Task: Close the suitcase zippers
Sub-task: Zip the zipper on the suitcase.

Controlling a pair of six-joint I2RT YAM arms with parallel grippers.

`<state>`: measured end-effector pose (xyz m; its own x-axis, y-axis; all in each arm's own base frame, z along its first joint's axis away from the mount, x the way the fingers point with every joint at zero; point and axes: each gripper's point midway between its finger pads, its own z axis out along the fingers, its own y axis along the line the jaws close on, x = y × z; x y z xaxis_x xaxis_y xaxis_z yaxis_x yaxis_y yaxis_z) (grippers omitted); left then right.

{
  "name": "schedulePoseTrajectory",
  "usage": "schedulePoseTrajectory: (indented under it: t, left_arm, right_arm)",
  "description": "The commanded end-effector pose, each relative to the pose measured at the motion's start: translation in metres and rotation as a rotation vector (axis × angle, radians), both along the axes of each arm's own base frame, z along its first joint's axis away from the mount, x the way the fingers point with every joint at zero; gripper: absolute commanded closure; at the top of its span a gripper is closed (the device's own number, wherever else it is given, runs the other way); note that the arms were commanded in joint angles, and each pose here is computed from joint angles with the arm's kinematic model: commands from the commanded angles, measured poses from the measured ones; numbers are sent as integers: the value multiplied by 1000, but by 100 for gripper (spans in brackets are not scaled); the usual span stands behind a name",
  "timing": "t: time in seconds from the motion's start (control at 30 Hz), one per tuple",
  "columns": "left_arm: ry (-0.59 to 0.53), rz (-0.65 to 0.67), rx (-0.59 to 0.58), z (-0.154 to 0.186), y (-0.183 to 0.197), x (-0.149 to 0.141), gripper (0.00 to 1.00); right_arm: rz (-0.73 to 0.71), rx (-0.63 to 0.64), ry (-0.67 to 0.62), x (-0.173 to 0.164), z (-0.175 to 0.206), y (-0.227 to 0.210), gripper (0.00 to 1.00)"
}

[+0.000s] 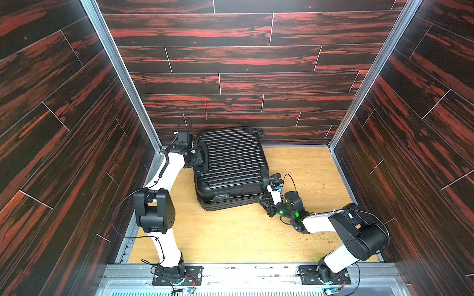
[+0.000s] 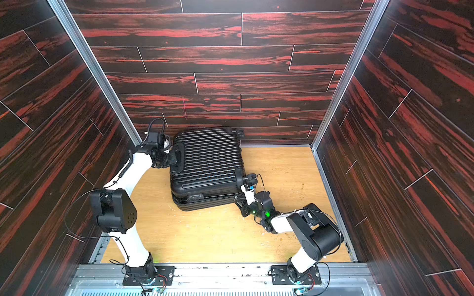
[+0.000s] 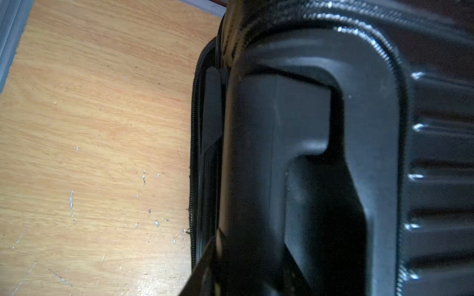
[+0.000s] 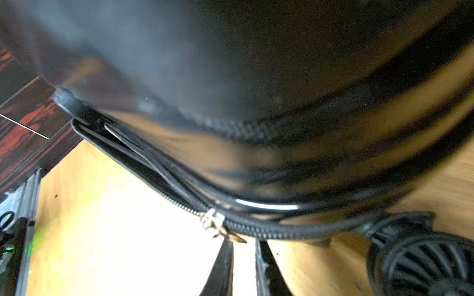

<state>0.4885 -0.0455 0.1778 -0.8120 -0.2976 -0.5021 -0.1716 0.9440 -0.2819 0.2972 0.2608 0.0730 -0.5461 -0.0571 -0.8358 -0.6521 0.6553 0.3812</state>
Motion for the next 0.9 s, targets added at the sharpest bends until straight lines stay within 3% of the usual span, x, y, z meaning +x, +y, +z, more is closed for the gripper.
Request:
schedulePoseTrajectory:
  t: [0.0,0.33,0.5,0.87]
  left_arm:
    - [6,6,-99,28,-14,-19,70]
    - [7,-10,-139,33,-21,-28,70]
    - [-2,-8,-137,37,-20,-31,70]
    - [-18,-2,-160,45,-22,-39,70]
  right_arm:
    - [-5,-3,-49,11,7,4,78]
    - [53,59,-107,6,25,13,68]
    - [86,99,-135,0,35,16,73]
    - [-7,69,-96,13,24,8,76]
